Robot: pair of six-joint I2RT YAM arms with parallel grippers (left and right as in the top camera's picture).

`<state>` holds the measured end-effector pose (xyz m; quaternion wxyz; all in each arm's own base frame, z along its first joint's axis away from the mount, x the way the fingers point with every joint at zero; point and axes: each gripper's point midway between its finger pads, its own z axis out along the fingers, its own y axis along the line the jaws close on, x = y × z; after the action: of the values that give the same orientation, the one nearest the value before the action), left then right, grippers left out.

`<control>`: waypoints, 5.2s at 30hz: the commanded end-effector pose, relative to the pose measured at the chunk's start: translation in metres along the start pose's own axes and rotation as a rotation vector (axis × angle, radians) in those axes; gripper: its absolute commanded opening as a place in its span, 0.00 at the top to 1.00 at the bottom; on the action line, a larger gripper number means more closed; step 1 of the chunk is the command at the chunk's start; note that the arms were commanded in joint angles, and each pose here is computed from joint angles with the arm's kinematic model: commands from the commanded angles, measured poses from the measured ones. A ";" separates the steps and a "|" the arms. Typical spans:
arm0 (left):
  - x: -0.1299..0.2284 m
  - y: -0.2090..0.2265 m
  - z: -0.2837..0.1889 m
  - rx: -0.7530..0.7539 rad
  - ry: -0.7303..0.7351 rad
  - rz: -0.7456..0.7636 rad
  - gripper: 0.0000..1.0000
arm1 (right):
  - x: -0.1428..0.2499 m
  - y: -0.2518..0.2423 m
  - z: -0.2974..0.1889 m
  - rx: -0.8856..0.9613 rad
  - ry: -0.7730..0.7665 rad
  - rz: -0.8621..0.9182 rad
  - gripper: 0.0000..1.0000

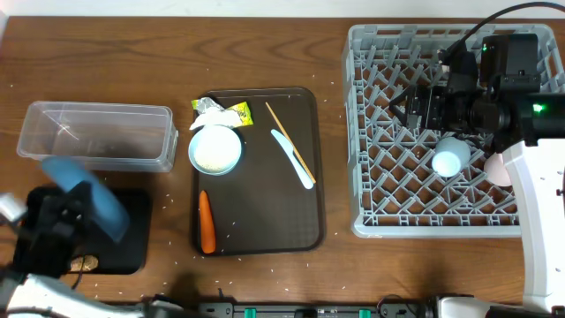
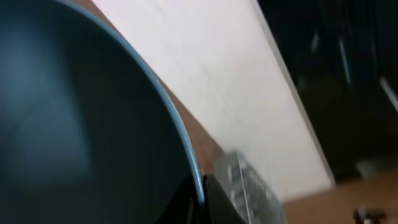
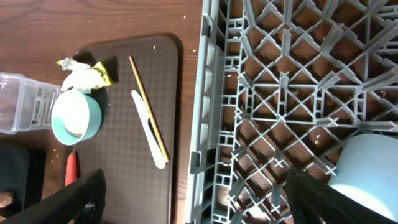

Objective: Sort waste into correct bins and load items into the dishwasher rack

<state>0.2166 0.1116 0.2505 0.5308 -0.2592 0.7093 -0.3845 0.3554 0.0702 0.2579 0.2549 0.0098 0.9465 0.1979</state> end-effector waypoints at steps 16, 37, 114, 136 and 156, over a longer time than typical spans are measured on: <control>0.092 -0.193 0.144 0.317 0.499 0.436 0.94 | -0.019 -0.031 -0.010 0.042 -0.078 0.117 0.15; 0.220 -0.318 0.281 0.931 0.486 0.177 0.94 | -0.015 -0.120 -0.045 0.196 -0.138 0.395 0.14; 0.306 -0.363 0.278 0.941 0.404 0.213 0.94 | 0.019 -0.460 0.006 0.580 -0.260 0.653 0.99; 0.306 -0.363 0.279 0.939 0.392 0.224 0.94 | -0.025 -0.409 0.057 0.389 -0.254 0.413 0.99; 0.294 -0.350 0.301 0.808 0.308 0.192 0.94 | -0.074 -0.358 -0.046 0.449 -0.470 0.444 0.72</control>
<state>0.3926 -0.4012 0.3116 0.4762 0.1025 0.6140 -0.6211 0.4262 -0.2999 0.1267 0.3514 0.3102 0.8829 0.0268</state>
